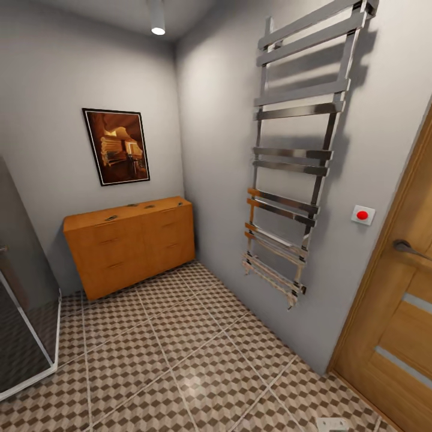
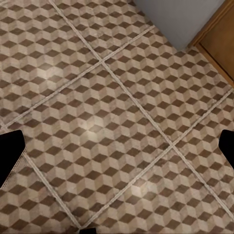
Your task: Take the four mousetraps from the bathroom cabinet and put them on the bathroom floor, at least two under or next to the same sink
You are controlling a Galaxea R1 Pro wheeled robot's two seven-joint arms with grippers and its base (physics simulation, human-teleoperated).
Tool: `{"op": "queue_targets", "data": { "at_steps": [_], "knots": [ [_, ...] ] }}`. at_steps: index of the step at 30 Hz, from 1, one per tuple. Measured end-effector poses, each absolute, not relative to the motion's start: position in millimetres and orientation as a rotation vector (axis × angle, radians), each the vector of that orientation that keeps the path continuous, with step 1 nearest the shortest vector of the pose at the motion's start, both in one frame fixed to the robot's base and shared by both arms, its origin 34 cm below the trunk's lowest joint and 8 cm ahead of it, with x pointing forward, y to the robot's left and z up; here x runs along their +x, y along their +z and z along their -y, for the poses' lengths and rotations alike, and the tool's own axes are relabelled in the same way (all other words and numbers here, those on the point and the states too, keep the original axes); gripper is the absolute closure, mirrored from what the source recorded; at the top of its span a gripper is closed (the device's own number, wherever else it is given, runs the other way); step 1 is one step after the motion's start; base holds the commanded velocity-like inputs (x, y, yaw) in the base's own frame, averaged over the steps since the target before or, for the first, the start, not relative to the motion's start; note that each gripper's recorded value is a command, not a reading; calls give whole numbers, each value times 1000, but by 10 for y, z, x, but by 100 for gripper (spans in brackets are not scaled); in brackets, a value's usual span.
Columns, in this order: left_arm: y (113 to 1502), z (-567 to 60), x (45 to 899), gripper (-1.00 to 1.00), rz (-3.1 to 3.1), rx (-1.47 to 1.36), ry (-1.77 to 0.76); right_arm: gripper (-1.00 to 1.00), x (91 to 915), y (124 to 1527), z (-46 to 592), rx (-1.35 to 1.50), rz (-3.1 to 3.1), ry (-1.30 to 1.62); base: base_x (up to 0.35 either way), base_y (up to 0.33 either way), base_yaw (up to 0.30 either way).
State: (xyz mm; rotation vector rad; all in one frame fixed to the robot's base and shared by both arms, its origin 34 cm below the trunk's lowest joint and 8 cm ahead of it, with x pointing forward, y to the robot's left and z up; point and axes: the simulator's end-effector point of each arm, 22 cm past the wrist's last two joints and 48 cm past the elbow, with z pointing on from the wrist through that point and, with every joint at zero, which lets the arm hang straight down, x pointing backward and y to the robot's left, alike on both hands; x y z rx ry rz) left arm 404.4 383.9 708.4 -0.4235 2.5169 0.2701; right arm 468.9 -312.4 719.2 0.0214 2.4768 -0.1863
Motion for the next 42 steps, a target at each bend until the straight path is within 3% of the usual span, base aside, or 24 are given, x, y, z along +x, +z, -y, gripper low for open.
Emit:
{"op": "queue_targets", "data": {
  "at_steps": [19,29,42],
  "knots": [
    [7089,-3861,4044,-100,-2516,-424,275,-100,4687,7193,3125,21,-2477,-187,98,269,0],
    [7087,-3852,4041,-100,-2516,-423,274,-100,4686,7193,3125,22,-2477,-187,73,50,0],
    [7092,-3887,4036,-100,-2516,-423,280,-100,4685,7195,3124,23,-2476,-186,290,2,0]
  ]
}}
